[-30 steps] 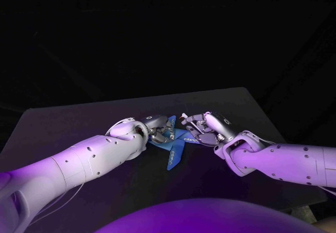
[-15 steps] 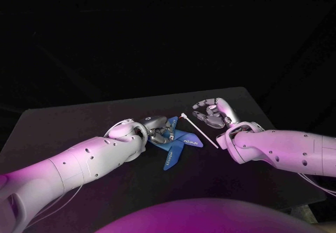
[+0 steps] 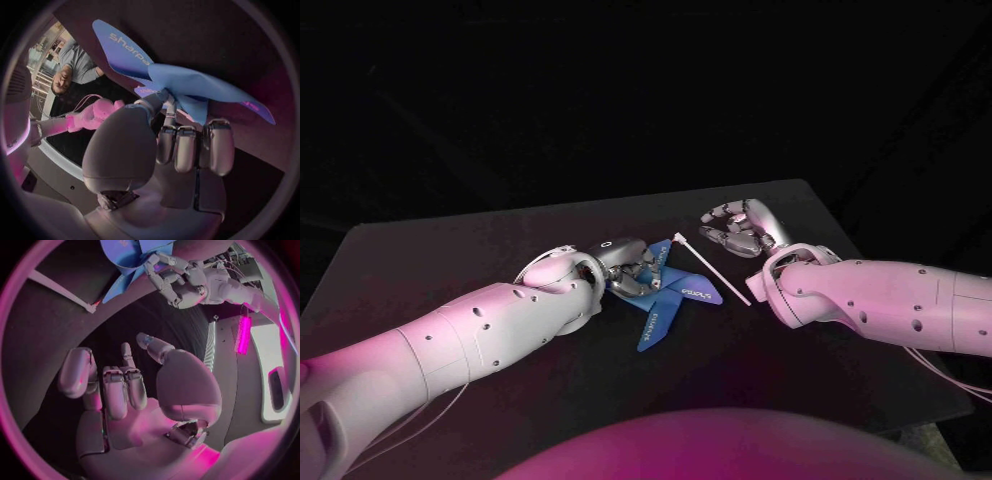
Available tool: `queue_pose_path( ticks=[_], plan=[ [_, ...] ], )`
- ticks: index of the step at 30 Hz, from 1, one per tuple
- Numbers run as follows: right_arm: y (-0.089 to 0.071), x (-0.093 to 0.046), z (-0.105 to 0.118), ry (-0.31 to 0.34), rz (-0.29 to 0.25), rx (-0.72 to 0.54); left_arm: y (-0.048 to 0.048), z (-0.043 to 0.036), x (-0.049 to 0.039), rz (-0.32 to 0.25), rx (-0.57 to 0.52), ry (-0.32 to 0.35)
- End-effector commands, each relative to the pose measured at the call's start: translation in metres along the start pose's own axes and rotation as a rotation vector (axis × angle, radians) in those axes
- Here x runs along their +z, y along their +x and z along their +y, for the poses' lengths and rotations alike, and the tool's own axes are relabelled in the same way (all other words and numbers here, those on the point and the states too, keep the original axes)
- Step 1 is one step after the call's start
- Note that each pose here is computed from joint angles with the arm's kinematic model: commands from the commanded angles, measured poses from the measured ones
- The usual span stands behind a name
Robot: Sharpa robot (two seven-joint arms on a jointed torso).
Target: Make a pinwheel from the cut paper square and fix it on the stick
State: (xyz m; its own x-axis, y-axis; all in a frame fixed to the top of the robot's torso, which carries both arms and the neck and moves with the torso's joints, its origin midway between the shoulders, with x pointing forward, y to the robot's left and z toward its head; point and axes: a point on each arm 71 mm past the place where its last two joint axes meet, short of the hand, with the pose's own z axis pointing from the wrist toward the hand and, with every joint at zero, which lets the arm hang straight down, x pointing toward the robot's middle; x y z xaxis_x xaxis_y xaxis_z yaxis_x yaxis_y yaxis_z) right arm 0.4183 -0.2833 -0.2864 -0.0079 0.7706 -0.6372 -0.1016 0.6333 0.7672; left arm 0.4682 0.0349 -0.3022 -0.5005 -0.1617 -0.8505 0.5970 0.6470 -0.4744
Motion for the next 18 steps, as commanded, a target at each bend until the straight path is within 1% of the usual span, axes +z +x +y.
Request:
queue_pose_path(
  ticks=[1, 10, 18],
  plan=[
    [0.003, 0.001, -0.001, 0.006, 0.036, -0.023, -0.0016, -0.0019, -0.0001, -0.014, -0.008, 0.009],
    [0.0, 0.004, -0.004, 0.008, 0.029, -0.041, -0.0043, -0.0022, -0.0049, -0.02, -0.019, 0.011],
    [-0.012, 0.012, -0.013, 0.028, 0.0, -0.044, -0.0151, -0.0039, -0.0168, -0.047, -0.073, 0.015]
  ],
)
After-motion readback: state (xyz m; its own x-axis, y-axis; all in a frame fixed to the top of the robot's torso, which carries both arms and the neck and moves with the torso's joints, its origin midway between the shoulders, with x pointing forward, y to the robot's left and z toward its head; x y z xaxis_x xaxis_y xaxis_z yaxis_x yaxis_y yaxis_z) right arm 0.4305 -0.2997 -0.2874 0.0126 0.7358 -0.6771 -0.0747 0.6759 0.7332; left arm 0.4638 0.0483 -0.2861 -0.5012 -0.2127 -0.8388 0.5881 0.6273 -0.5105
